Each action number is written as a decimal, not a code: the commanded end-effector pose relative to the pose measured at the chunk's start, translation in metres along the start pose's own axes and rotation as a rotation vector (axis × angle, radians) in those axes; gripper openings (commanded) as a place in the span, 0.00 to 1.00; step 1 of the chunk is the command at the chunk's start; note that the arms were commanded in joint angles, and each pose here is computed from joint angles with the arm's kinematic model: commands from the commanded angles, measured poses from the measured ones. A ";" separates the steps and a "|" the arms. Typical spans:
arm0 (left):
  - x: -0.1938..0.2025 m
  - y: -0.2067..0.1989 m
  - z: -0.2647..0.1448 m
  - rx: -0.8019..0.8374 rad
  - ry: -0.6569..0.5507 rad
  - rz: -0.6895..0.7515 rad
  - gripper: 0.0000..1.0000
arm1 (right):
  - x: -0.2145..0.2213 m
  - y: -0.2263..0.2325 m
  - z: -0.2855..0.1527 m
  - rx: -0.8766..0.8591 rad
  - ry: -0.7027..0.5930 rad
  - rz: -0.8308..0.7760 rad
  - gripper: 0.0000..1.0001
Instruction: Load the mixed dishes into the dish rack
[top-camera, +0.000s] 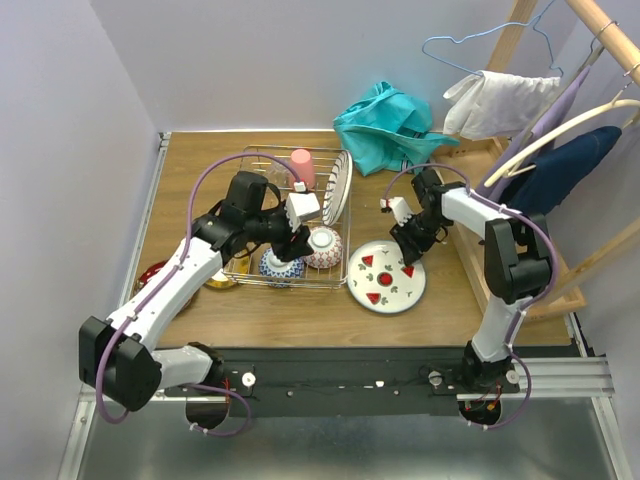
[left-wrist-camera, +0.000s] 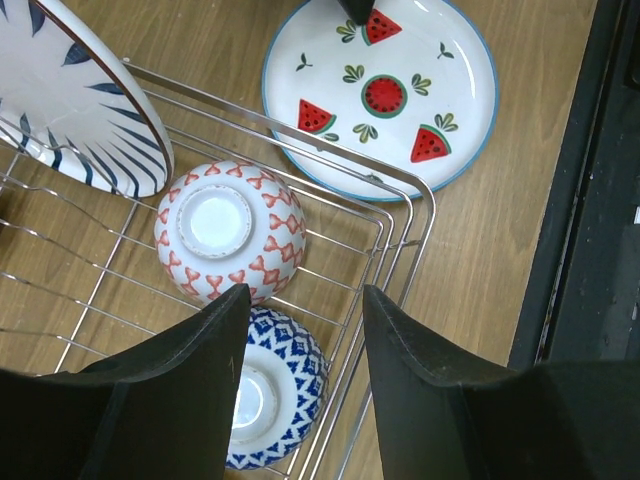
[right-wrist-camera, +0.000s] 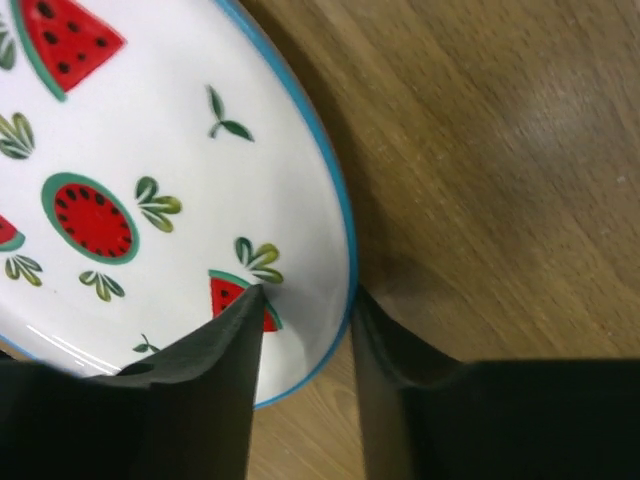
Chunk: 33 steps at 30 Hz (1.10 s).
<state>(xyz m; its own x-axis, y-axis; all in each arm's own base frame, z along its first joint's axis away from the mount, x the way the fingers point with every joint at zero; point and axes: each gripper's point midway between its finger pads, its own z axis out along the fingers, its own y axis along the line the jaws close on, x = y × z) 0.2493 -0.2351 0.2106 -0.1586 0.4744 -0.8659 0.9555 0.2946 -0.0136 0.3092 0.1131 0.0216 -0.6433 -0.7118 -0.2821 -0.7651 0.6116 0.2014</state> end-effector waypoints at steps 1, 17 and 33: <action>-0.009 0.001 0.005 0.020 -0.021 0.018 0.57 | 0.005 0.011 0.003 -0.088 0.033 -0.012 0.36; -0.049 0.016 0.017 0.025 -0.125 -0.060 0.65 | -0.036 0.006 -0.090 0.142 -0.185 -0.140 0.01; -0.078 -0.010 0.069 0.271 -0.196 0.086 0.67 | -0.017 0.047 -0.126 0.363 -0.520 -0.479 0.00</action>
<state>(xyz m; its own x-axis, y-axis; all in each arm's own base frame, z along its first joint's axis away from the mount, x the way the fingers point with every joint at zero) 0.2837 -0.3080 0.2342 -0.1797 0.3249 -0.9285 0.9798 0.1429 -0.1396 0.2769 0.1044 0.1344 -0.2765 -0.7307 -0.6241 -0.8548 0.4838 -0.1878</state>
